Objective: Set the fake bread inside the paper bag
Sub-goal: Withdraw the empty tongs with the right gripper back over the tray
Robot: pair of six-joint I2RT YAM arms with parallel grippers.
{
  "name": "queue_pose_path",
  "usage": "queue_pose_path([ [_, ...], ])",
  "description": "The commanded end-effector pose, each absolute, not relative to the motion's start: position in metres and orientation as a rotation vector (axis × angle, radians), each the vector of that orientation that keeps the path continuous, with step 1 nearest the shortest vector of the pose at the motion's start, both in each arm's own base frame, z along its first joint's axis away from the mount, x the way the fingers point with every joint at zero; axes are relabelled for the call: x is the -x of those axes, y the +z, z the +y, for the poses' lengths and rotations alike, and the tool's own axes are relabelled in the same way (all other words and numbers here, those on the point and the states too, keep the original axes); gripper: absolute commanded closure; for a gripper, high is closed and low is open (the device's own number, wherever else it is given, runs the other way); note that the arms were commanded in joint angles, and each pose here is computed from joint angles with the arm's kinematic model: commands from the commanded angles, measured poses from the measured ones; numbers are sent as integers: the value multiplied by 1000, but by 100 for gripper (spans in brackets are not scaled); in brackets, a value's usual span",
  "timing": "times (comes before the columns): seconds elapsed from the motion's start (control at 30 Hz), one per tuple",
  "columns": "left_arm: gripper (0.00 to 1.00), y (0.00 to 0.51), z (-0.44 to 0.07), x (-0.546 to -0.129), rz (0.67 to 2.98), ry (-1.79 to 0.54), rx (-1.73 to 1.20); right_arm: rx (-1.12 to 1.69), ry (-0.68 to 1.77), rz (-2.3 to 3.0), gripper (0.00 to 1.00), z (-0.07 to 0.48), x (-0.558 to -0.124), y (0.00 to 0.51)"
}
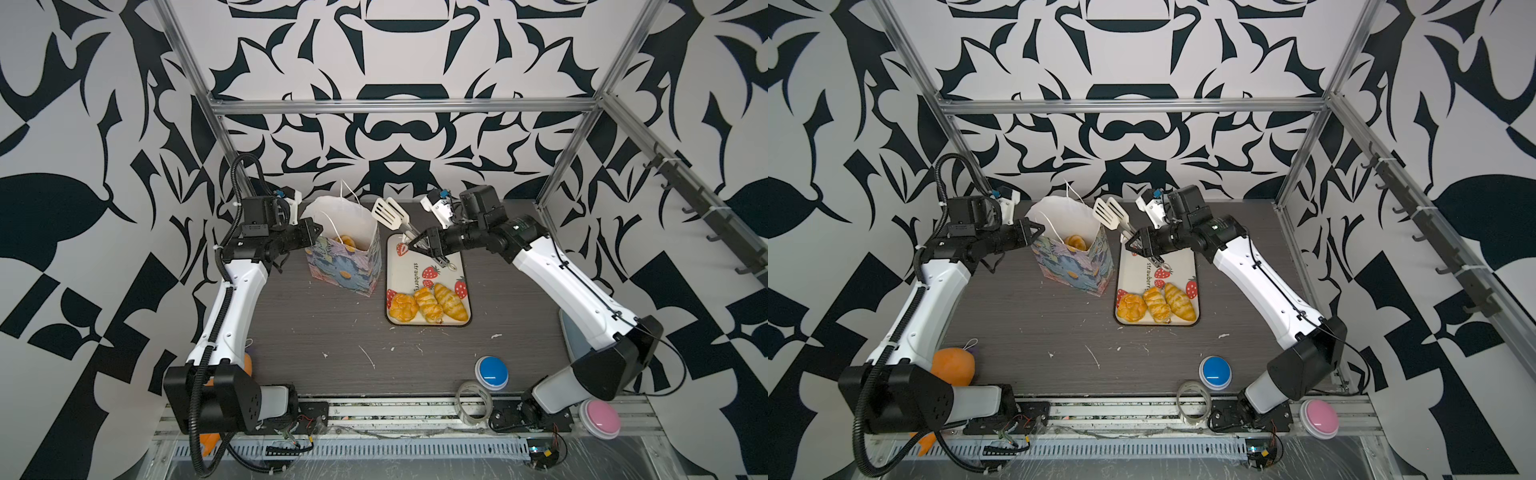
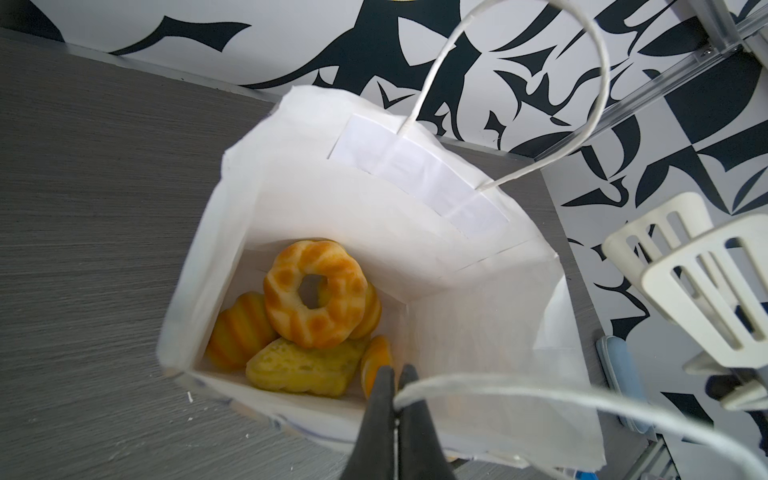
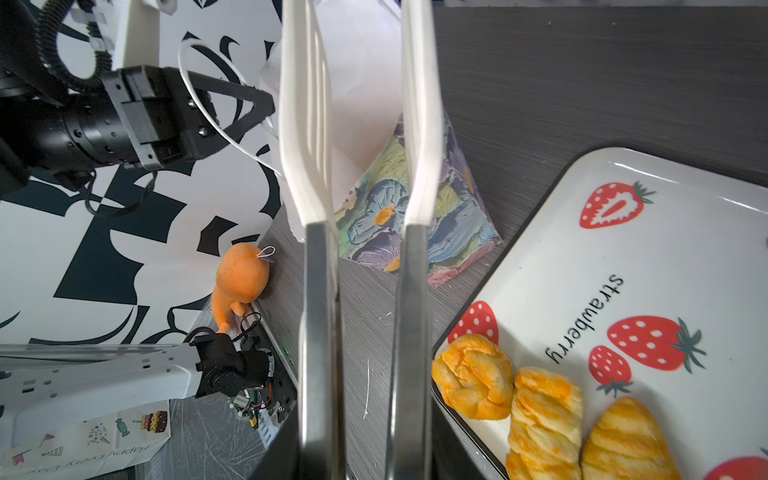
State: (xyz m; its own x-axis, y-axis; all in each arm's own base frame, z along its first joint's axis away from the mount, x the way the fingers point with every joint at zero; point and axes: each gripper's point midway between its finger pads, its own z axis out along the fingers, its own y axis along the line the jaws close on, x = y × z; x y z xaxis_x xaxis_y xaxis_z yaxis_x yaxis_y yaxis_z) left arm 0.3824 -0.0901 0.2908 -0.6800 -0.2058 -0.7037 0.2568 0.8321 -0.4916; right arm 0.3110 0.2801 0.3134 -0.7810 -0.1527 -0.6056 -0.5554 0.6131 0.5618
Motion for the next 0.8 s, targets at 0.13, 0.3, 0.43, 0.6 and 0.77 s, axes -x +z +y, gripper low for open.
queue_pose_path([
  [0.13,98,290,-93,-377,2199,-769,-37,493,929,2435,62,242,-295,289],
  [0.3,98,289,-93,-378,2201,-771,-37,420,878,2550,62,222,-280,256],
  [0.43,98,287,-94,-379,2205,-780,-37,395,816,2639,62,209,-265,235],
  [0.6,98,287,-95,-379,2204,-791,-35,358,690,2734,63,185,-249,221],
  [0.77,98,287,-94,-379,2203,-775,-36,297,545,2807,62,160,-238,211],
])
